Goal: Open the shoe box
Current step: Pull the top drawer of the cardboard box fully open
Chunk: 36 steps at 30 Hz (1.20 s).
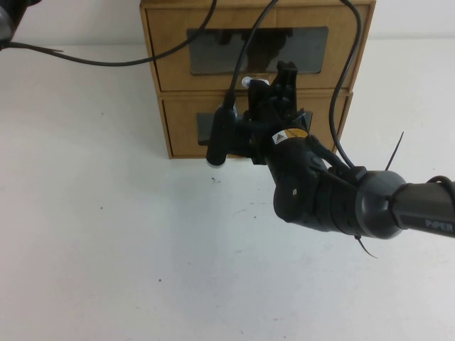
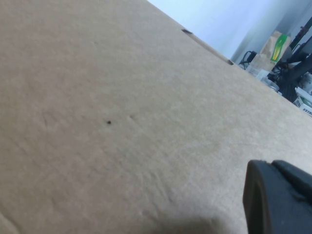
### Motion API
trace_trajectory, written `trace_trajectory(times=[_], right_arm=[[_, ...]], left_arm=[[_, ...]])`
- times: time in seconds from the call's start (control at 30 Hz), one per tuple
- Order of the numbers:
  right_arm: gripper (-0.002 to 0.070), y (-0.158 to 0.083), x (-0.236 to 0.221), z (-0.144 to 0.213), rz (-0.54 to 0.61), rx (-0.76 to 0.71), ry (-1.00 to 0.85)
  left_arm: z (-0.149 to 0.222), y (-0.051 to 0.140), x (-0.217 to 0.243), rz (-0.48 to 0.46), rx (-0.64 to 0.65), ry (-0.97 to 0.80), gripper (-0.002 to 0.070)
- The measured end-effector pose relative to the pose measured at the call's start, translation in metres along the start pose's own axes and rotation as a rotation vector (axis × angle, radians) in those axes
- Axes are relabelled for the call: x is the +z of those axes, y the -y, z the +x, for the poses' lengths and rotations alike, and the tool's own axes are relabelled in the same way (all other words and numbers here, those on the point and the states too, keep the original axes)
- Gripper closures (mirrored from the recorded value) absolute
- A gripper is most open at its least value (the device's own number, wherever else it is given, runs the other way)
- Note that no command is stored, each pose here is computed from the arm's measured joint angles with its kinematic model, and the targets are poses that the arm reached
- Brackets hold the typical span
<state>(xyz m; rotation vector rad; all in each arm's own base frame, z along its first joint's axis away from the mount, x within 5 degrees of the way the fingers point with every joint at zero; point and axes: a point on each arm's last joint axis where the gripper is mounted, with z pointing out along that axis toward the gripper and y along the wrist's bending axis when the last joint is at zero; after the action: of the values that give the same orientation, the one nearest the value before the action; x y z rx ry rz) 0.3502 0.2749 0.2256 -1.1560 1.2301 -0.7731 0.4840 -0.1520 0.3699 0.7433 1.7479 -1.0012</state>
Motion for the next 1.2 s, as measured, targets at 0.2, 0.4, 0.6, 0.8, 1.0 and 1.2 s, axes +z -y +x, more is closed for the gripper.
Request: trace_trajectory(times=[0.2, 0.4, 0.6, 0.8, 1.0, 1.2], right_arm=[[0.0674, 0.005, -0.004, -0.001, -0.031, 0.037, -0.015], [0.0674, 0.009, -0.011, -0.008, -0.058, 0.060, -0.028], [0.0674, 0.007, -0.020, -0.010, -0.078, 0.051, -0.041], [0.0674, 0.001, -0.038, -0.010, -0.091, 0.019, -0.032], [0.0673, -0.003, -0.056, -0.017, -0.095, 0.033, -0.038], [0.0673, -0.006, -0.070, -0.028, -0.099, 0.089, -0.075]], left_arm=[[0.000, 0.000, 0.000, 0.001, 0.000, 0.000, 0.0681], [0.000, 0.000, 0.000, 0.002, 0.000, -0.002, 0.0681], [0.000, 0.000, 0.000, 0.000, -0.022, -0.005, 0.0681], [0.001, 0.000, 0.000, -0.002, -0.038, -0.009, 0.0681], [0.001, 0.000, 0.000, 0.002, -0.046, -0.013, 0.0681], [0.001, 0.001, 0.000, 0.007, -0.051, -0.020, 0.0681]])
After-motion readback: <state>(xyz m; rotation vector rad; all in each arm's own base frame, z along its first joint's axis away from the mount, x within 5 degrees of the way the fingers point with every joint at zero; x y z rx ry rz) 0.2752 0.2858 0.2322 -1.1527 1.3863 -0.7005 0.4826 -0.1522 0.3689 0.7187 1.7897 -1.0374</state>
